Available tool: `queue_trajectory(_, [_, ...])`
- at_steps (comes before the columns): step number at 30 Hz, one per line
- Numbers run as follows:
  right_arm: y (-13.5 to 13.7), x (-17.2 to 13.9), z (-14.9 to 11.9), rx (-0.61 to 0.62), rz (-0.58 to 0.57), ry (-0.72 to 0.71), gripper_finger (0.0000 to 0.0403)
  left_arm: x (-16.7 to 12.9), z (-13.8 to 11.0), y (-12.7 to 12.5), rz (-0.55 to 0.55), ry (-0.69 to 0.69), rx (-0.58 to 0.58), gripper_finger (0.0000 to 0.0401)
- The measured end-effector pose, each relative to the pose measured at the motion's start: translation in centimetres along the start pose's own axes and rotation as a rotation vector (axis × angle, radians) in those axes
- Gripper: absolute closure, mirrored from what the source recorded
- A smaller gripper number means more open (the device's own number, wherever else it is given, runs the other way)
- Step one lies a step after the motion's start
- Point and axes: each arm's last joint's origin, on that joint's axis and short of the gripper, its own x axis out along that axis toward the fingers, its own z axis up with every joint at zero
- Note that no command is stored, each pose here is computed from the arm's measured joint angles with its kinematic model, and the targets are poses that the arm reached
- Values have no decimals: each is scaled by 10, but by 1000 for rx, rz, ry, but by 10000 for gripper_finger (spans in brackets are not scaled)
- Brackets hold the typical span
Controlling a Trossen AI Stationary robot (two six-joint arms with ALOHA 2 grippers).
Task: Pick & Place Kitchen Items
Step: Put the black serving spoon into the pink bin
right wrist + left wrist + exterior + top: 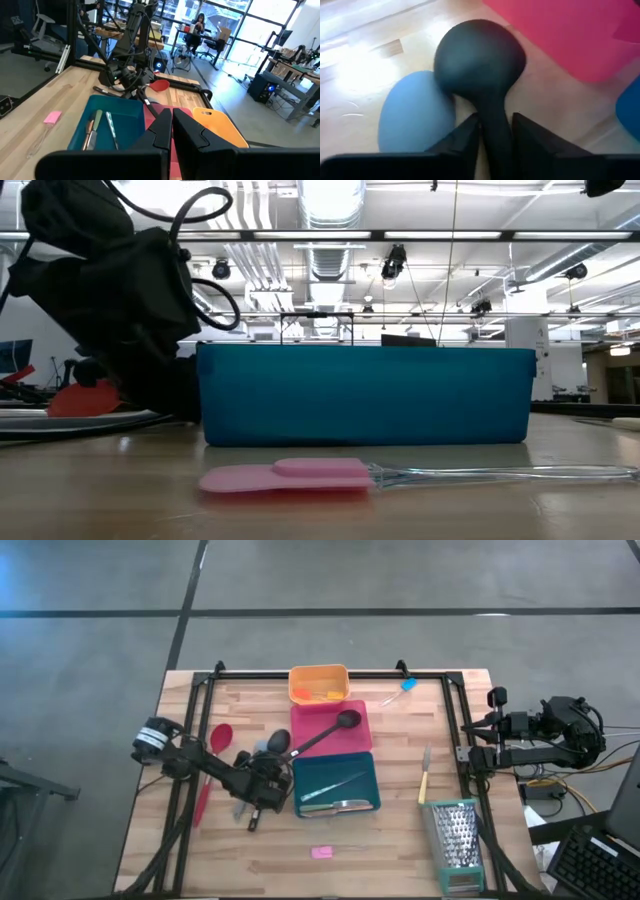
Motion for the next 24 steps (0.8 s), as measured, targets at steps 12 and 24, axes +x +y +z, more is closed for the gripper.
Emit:
queue_trajectory(12, [0, 0, 0, 1, 0, 0, 394, -2, 2, 0, -1, 5, -27, 333])
queue_trajectory(24, [0, 0, 0, -1, 0, 0, 394, -13, 12, 13, 38, 26, -45, 333])
